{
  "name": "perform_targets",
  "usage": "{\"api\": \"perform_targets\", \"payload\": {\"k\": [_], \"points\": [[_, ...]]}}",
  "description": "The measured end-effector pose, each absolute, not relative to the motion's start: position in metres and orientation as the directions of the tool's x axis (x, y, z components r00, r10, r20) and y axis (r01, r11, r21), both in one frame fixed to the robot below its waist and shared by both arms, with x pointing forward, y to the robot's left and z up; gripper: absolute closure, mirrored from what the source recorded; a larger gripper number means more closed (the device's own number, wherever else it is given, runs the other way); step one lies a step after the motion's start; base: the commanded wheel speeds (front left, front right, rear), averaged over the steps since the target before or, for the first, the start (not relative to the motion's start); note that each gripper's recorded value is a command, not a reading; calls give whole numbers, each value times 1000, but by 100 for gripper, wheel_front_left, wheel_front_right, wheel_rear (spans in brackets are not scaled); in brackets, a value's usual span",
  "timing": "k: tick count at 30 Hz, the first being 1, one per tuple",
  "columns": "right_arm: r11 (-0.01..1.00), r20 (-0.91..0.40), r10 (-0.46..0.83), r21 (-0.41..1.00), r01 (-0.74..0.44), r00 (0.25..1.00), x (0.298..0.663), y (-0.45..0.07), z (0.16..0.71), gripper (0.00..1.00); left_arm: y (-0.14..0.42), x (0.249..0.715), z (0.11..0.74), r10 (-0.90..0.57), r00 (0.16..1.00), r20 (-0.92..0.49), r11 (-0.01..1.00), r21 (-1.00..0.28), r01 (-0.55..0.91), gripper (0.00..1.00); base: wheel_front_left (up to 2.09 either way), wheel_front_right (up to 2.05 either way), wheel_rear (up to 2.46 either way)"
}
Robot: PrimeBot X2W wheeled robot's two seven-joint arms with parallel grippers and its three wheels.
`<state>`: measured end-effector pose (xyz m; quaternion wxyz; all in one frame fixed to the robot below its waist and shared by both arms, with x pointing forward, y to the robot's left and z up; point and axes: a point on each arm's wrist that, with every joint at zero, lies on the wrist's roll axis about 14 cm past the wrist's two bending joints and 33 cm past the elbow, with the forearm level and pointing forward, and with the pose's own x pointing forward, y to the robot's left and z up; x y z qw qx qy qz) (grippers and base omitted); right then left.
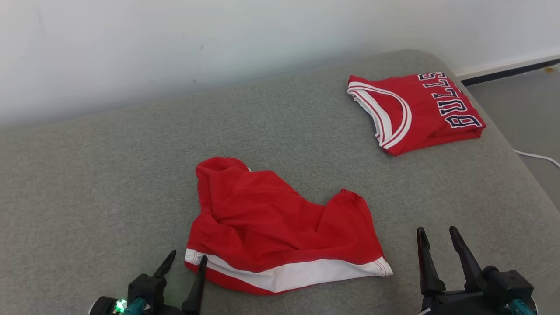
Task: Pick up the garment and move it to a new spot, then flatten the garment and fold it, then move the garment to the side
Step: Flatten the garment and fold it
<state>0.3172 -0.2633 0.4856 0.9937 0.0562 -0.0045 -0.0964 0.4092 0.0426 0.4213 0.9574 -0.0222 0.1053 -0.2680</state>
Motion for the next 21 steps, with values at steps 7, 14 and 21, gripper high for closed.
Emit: {"api": "perform_targets", "payload": {"k": [7, 14, 21], "points": [[972, -3, -209, 109, 208, 978, 315, -269, 484, 0, 33, 409, 409, -555, 797, -237, 831, -117, 544, 100, 0, 0, 0], [978, 8, -184, 106, 182, 983, 321, -263, 486, 0, 53, 424, 434, -500, 851, -161, 866, -121, 485, 100, 0, 0, 0], [989, 1, -99, 111, 98, 995, 339, -239, 482, 0, 110, 411, 445, -338, 933, -124, 940, -96, 328, 100, 0, 0, 0]]}}
